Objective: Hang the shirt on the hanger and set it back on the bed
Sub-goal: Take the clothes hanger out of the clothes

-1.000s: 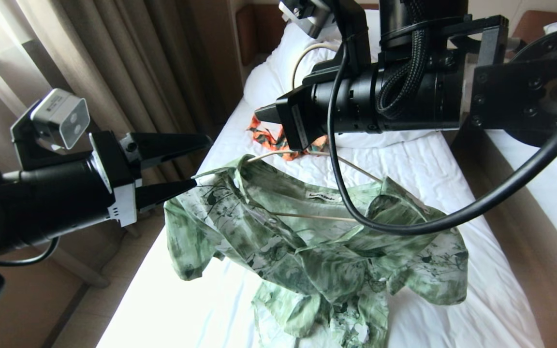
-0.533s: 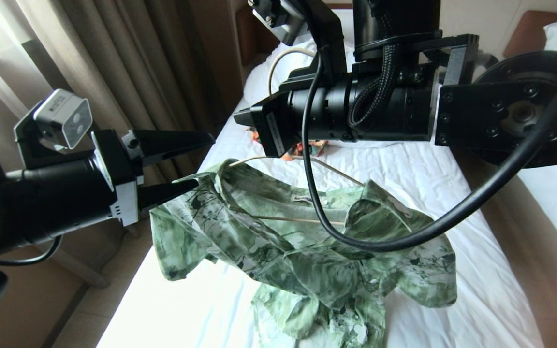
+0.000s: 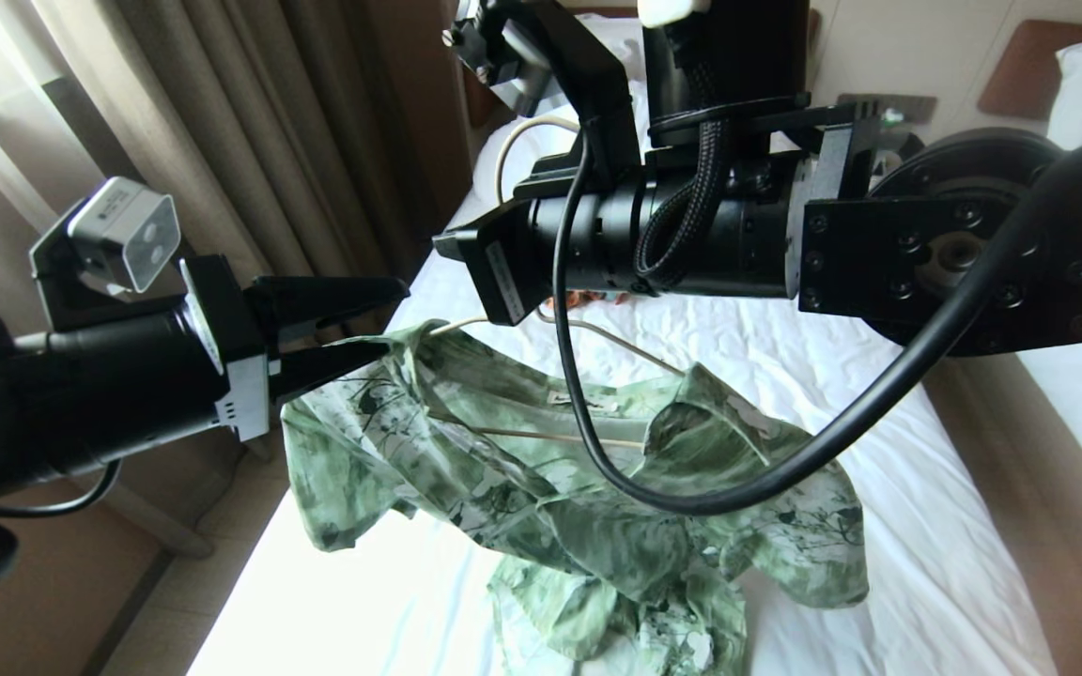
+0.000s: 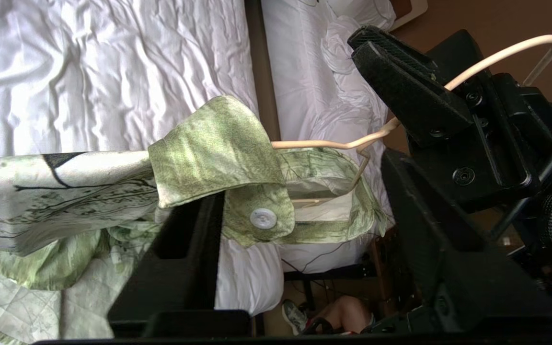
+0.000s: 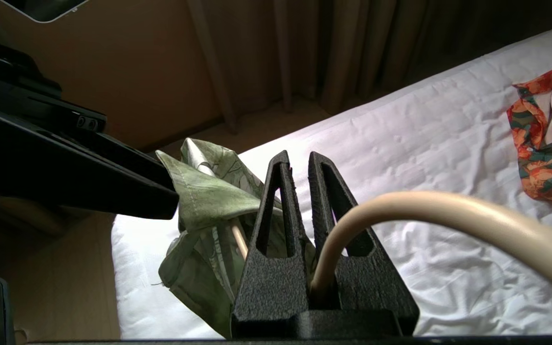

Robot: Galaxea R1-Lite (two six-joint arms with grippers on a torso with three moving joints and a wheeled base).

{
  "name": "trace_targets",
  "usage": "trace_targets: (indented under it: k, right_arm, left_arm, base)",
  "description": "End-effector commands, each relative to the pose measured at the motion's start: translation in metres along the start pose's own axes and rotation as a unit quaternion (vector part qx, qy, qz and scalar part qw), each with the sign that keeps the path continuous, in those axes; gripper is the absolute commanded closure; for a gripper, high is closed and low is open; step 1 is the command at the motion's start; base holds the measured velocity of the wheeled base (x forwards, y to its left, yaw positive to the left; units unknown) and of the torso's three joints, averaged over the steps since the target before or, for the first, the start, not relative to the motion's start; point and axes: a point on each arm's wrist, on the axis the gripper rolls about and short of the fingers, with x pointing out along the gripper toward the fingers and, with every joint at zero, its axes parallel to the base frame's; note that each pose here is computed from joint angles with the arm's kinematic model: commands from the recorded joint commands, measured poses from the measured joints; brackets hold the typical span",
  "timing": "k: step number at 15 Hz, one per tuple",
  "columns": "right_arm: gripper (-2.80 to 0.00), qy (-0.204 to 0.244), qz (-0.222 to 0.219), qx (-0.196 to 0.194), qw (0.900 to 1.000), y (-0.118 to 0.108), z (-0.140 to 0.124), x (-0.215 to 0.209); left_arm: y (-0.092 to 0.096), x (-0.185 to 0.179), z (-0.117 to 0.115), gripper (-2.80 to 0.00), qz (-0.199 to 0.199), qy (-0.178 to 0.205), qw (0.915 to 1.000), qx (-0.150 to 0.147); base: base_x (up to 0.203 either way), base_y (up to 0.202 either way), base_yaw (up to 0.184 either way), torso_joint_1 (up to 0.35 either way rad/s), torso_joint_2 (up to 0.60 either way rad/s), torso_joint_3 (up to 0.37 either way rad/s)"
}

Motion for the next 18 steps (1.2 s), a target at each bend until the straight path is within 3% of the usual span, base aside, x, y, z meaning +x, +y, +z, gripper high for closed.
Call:
trace_targets:
  k: [1, 8, 12, 18]
  right_arm:
    - [0.0, -0.002, 0.005, -0.002, 1.0, 0.004, 0.002, -0.001]
    - [0.0, -0.013, 0.002, -0.003, 1.0, 0.008, 0.012, -0.01]
    - [0.0, -0.018, -0.019, -0.002, 1.0, -0.002, 0.016, -0.018]
    - [0.0, -0.019, -0.035, -0.001, 0.999, -0.014, 0.017, -0.024]
  left_arm:
    - [0.0, -0.002, -0.001, 0.0, -0.001, 0.0, 1.0, -0.001]
    - [-0.001, -0.005, -0.002, 0.0, -0.012, -0.013, 0.9998, 0.008]
    - [-0.008, -0.02, 0.001, 0.0, -0.019, -0.032, 0.9991, 0.022]
    - [0.004, -0.045, 0.011, 0.0, 0.058, -0.052, 0.995, 0.061]
  base:
    - [0.0, 0.0, 0.0, 0.0, 0.0, 0.0]
    - [0.0, 0.0, 0.0, 0.0, 0.0, 0.0]
    - [0.0, 0.0, 0.0, 0.0, 0.0, 0.0]
    - [0.0, 0.0, 0.0, 0.0, 0.0, 0.0]
